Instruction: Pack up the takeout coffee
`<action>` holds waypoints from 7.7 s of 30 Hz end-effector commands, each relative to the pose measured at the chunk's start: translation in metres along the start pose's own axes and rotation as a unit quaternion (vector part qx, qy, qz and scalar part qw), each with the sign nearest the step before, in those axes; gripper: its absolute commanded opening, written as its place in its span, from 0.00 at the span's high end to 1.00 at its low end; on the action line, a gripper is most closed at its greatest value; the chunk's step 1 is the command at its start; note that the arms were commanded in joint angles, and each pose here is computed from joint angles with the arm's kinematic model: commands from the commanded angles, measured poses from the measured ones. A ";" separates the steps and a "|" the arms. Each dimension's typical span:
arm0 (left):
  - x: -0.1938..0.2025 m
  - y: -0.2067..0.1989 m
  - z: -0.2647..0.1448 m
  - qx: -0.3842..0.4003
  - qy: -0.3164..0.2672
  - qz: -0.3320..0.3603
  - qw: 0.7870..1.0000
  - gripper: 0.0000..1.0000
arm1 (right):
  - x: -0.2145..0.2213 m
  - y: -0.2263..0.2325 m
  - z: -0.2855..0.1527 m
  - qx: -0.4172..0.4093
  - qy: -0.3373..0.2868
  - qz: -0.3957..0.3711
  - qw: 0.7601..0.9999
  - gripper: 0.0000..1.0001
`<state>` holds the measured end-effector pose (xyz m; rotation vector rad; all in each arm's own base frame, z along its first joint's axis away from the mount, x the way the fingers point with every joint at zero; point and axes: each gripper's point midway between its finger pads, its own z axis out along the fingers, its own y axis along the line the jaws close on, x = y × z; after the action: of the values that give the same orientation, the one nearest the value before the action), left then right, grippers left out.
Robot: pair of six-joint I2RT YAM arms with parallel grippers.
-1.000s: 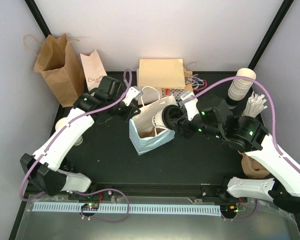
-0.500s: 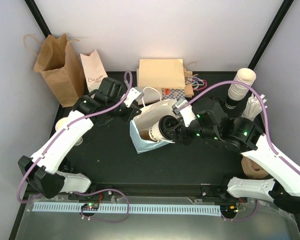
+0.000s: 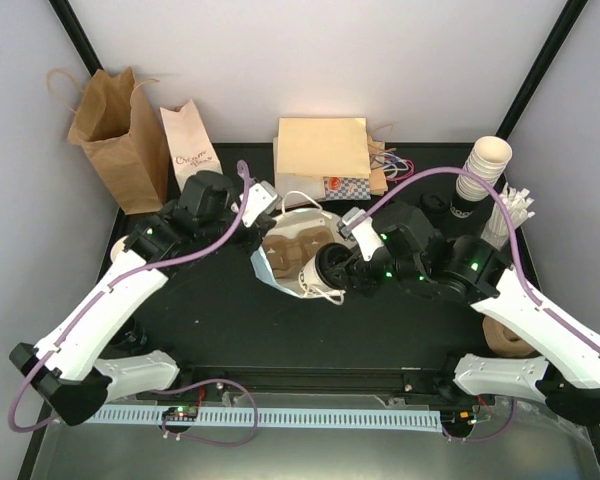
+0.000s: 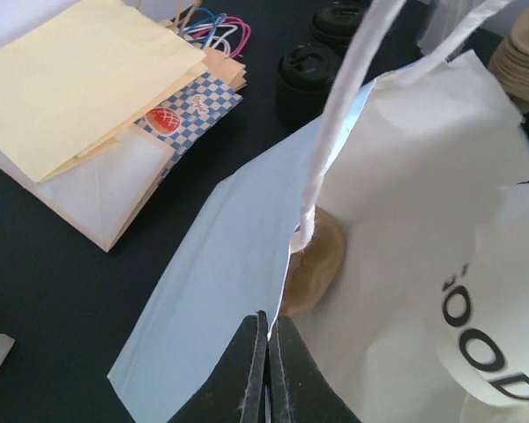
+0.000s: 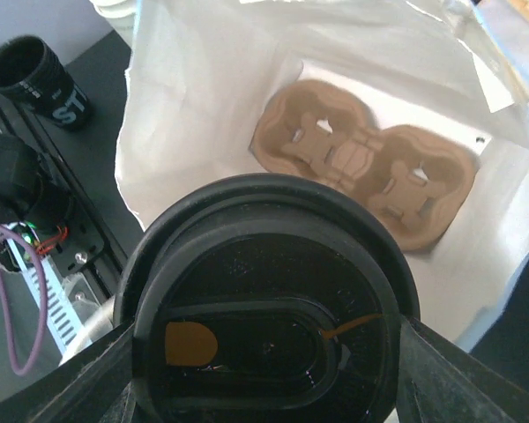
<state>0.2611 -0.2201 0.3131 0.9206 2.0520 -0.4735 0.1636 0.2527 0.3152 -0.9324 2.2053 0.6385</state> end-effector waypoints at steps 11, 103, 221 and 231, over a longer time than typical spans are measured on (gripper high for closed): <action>0.031 -0.022 0.007 -0.008 -0.025 0.010 1.000 0.99 | 0.044 0.004 0.029 -0.010 0.053 0.009 0.999 0.52; 0.068 -0.091 -0.018 0.125 -0.037 -0.032 0.991 0.98 | 0.108 0.018 0.132 0.210 0.083 -0.377 0.898 0.53; 0.096 0.024 0.273 0.229 0.264 -0.308 0.885 0.39 | 0.105 -0.028 0.149 0.242 0.112 -0.561 0.783 0.58; 0.106 0.013 0.273 0.258 0.276 -0.322 0.868 0.44 | 0.106 -0.034 0.149 0.243 0.115 -0.557 0.786 0.58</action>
<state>0.3787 -0.3227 0.0627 0.6422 2.8539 -1.2037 0.1843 0.2798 0.1304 -1.7926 1.4254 -0.6007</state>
